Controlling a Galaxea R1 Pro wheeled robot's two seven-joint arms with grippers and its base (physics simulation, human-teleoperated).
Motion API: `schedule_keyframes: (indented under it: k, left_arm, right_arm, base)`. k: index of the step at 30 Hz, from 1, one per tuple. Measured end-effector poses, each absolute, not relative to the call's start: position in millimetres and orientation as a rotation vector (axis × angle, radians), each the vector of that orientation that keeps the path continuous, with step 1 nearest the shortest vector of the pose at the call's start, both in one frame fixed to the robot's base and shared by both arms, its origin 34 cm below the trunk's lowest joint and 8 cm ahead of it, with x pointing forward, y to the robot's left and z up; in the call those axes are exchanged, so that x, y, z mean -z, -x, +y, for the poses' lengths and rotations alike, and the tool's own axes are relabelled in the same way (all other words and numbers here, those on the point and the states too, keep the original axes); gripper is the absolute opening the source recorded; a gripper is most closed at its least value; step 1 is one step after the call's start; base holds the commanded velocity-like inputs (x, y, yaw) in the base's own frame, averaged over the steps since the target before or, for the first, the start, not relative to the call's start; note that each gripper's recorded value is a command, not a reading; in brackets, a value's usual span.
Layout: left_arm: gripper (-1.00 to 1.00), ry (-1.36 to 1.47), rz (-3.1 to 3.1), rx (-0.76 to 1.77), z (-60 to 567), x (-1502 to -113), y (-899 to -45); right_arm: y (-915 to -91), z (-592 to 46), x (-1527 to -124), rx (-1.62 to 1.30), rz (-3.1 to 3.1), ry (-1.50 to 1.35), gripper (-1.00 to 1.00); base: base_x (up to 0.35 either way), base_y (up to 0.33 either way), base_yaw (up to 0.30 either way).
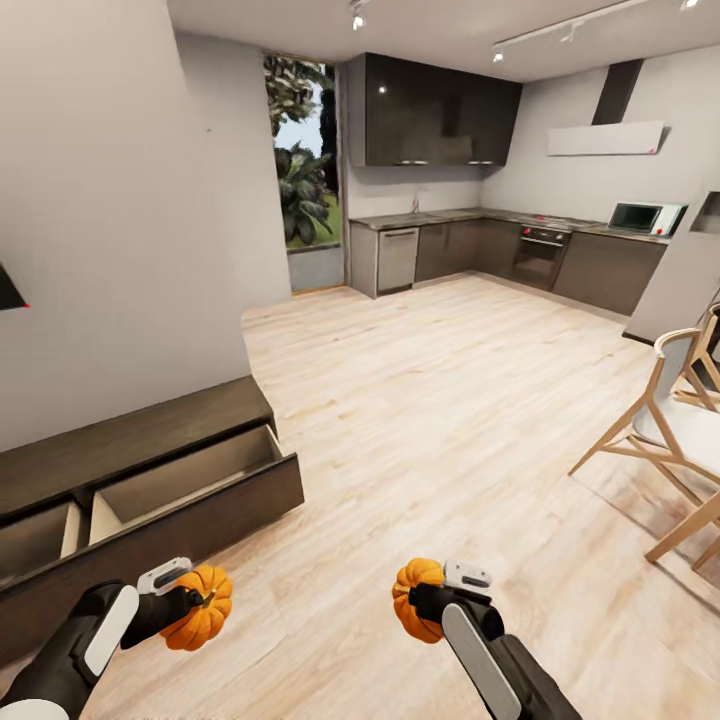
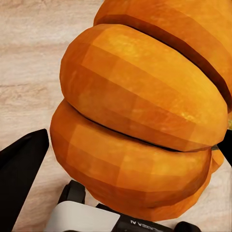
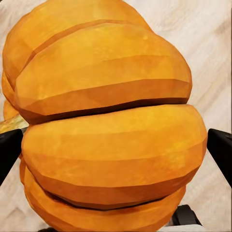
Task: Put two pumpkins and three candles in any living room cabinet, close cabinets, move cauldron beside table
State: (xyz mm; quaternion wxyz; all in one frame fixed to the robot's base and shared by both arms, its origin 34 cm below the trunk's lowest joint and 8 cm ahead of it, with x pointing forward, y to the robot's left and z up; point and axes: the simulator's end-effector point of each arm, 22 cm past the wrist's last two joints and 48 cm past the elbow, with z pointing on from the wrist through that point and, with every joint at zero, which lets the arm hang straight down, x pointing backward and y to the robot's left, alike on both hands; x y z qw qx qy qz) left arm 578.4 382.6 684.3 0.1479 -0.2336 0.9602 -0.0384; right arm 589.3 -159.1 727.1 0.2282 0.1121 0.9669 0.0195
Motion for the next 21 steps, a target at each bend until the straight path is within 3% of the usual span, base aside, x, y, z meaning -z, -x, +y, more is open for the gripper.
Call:
schedule_keyframes:
  k: [13, 21]
  left_arm:
    - [-1.00, 0.674, 2.771, 0.109, 383, -680, -576]
    - [-1.00, 0.674, 2.774, 0.112, 382, -679, -576]
  right_arm:
    - [-593, -155, -728, 0.012, 2.640, -0.241, -1.00]
    - [-592, -148, -728, 0.001, 2.648, -0.242, -1.00]
  base:
    - [0.069, -0.093, 0.028]
    - [0.003, -0.004, 0.212]
